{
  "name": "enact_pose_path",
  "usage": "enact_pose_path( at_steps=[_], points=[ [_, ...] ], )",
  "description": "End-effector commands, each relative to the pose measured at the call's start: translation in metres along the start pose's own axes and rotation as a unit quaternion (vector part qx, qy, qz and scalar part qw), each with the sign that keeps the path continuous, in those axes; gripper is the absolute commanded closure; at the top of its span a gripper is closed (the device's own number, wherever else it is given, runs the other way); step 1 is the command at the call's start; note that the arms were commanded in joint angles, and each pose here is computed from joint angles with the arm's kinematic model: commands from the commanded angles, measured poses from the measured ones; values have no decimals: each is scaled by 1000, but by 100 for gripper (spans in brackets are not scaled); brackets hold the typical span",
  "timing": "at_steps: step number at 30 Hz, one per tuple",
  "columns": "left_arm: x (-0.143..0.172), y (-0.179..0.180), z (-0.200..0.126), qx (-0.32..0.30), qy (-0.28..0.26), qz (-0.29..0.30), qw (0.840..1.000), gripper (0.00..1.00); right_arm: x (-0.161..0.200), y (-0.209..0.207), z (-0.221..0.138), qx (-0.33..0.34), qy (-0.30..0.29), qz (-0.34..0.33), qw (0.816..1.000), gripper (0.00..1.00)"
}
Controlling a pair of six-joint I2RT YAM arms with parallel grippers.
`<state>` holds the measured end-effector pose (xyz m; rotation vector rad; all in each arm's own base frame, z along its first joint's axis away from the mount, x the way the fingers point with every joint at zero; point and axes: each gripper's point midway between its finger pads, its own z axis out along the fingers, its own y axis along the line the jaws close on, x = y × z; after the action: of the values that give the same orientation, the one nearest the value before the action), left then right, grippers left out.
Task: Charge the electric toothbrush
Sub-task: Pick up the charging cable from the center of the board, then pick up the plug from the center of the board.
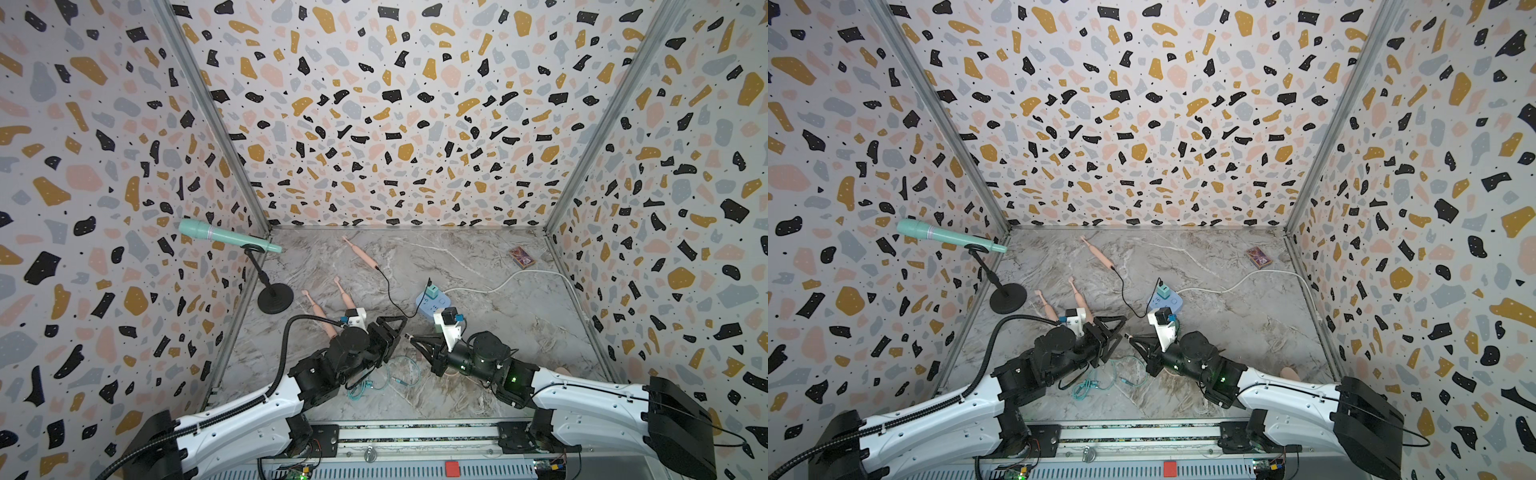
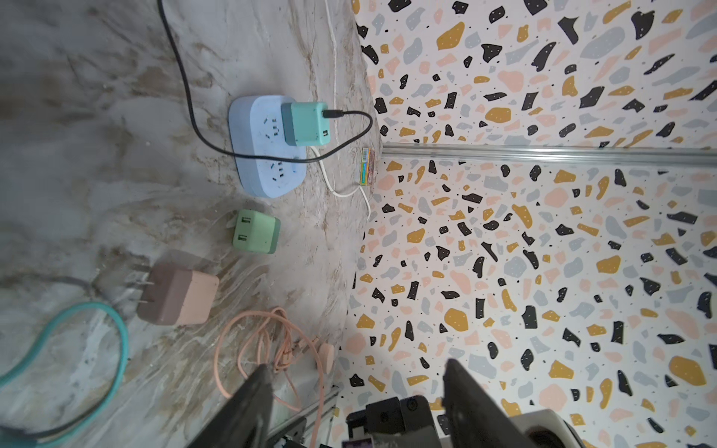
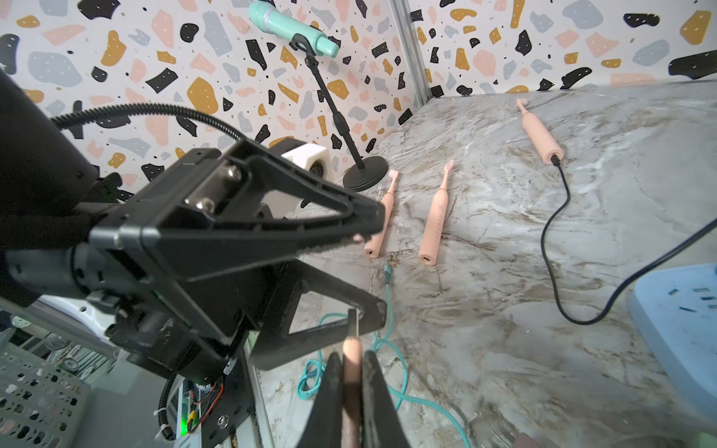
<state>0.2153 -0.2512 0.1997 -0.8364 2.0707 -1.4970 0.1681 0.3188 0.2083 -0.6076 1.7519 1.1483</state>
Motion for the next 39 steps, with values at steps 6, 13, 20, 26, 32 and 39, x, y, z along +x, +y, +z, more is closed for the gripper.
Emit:
enact_pose_path(
  at_steps=[6,13,20,26,32,39],
  points=[
    [-40,-1,-26,-28,-71,39,996,9,-22,34,-61,-108,-30,-26,993,100],
    [-30,9,-10,-67,-42,70,994,3,-20,33,-101,-124,-26,-24,992,100],
    [-18,13,8,-87,-21,84,992,0,-22,23,-116,-87,-37,-19,995,100],
    [5,25,23,-108,-7,73,991,0,-24,-24,-116,47,-48,14,998,100],
    [24,56,35,-143,-9,-6,990,0,-20,-66,-121,166,-45,40,984,100],
    [42,80,57,-168,-12,-100,981,0,-20,-77,-121,201,-36,26,979,100]
  ],
)
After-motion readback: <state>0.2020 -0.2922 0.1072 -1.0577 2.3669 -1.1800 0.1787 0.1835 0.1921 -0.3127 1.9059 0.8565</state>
